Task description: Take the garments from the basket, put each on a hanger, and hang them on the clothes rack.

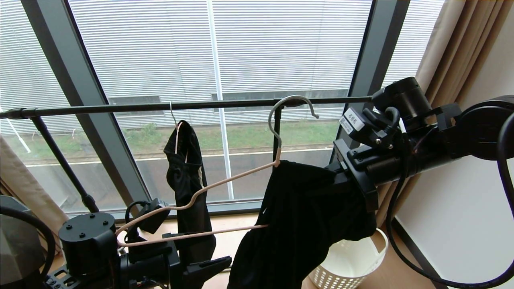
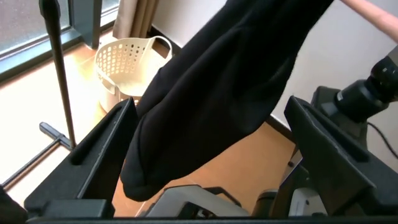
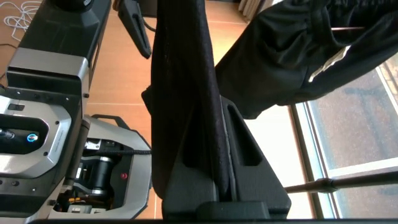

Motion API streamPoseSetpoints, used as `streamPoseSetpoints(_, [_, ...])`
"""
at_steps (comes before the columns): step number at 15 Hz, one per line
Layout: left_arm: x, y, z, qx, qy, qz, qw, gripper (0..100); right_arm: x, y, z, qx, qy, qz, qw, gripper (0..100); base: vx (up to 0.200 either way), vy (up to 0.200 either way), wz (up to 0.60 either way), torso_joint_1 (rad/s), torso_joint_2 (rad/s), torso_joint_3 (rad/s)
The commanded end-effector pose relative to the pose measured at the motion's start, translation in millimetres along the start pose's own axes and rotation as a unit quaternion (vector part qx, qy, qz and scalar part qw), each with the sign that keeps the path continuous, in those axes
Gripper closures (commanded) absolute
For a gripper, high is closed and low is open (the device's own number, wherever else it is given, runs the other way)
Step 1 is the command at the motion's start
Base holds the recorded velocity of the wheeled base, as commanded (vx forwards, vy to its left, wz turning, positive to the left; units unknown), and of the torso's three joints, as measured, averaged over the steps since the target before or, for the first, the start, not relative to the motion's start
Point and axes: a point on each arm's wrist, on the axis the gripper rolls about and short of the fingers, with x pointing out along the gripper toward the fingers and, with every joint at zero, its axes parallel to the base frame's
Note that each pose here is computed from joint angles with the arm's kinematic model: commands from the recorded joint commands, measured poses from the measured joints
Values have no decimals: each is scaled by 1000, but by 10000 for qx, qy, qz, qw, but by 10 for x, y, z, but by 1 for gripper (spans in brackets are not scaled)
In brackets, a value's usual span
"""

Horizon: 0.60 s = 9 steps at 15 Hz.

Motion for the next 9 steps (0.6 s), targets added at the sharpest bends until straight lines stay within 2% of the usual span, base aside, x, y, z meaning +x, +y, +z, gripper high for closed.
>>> streamPoseSetpoints(1, [26, 61, -43, -112, 82, 68, 9999, 0, -56, -14, -1, 31, -14, -86, 10000, 100, 0, 0, 0, 0, 0, 0])
streamPoseSetpoints(4, [39, 160, -66, -460, 99, 202, 9987, 0, -150, -70, -13, 138, -31, -260, 9996, 100, 0, 0, 0, 0, 0, 0])
streamPoseSetpoints(6, [59, 200, -9, -916, -18, 147, 9957, 0, -221, -95, -17, 187, -45, -379, 9991, 100, 0, 0, 0, 0, 0, 0])
streamPoseSetpoints(7, [64, 193, 1, -1232, 18, -42, 9924, 0, -231, -96, -8, 203, -54, -396, 9990, 100, 0, 0, 0, 0, 0, 0])
streamPoseSetpoints(8, [80, 167, 10, -1719, 97, -281, 9847, 0, -240, -103, 16, 158, -97, -397, 9990, 100, 0, 0, 0, 0, 0, 0])
streamPoseSetpoints(9, [105, 161, 12, -1873, 144, -385, 9814, 0, -240, -109, 23, 153, -108, -398, 9990, 100, 0, 0, 0, 0, 0, 0])
